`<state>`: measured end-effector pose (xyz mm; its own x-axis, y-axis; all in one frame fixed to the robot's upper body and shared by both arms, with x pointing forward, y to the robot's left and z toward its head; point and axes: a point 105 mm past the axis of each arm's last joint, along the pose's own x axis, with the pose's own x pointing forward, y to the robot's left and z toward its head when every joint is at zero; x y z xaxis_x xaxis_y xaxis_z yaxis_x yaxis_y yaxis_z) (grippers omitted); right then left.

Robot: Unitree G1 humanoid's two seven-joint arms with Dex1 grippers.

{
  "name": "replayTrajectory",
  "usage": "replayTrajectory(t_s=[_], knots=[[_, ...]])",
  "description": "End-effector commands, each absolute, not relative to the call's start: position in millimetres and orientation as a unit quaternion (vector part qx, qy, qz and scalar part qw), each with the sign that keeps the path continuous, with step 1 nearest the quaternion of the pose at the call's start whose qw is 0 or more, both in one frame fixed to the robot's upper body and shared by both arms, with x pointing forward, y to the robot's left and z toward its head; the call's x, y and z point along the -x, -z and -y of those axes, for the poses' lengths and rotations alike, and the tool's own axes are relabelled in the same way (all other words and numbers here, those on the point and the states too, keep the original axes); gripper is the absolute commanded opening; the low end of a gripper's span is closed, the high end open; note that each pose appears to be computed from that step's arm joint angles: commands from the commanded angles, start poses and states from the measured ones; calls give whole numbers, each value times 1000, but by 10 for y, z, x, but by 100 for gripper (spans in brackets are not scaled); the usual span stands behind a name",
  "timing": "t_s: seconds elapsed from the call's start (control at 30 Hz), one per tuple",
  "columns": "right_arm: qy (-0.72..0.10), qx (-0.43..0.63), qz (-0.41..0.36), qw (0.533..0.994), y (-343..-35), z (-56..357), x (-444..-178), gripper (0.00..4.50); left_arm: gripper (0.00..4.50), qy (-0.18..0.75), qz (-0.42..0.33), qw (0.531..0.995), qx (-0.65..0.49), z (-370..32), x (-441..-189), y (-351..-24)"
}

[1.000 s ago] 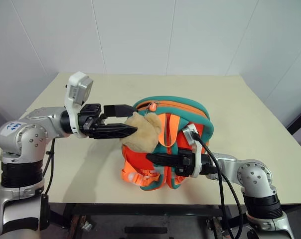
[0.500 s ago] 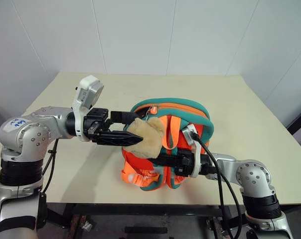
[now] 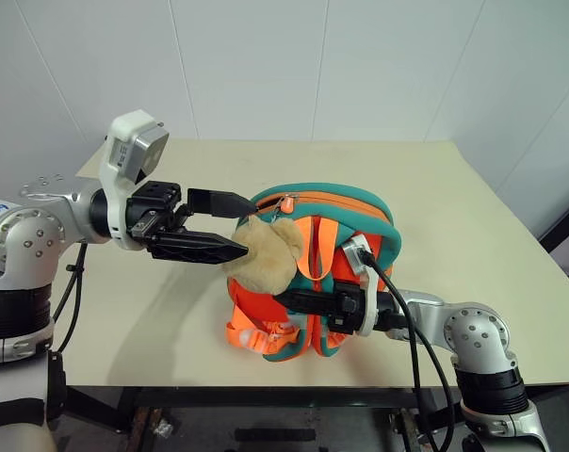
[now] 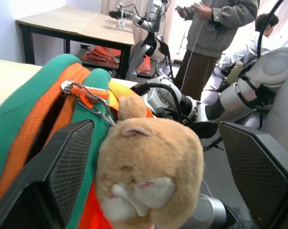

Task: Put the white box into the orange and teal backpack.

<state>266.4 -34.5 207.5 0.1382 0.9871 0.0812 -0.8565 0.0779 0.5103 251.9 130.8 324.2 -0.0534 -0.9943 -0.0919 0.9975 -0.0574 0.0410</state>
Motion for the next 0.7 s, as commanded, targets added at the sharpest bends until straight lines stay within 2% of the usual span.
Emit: replayTrajectory(t_s=[0.03, 0.23, 0.47, 0.57, 0.7], knots=[[-652, -225, -124, 714, -2170, 325, -2645, 4, 449, 730, -29, 681, -55, -1302, -2450, -3183], [-655, -225, -123, 711, -2181, 304, -2638, 4, 449, 736, -49, 672, -64, -1187, -2469, -2979], [-654, -225, -121, 712, -2186, 307, -2639, 4, 449, 742, -24, 667, -59, -1052, -2529, -2988], [-653, -225, -120, 713, -2186, 307, -2640, 4, 385, 735, -17, 676, -56, -1040, -2575, -3006], [-653, -226, -120, 713, -2183, 303, -2640, 4, 267, 731, 9, 681, -48, -1018, -2609, -3079]])
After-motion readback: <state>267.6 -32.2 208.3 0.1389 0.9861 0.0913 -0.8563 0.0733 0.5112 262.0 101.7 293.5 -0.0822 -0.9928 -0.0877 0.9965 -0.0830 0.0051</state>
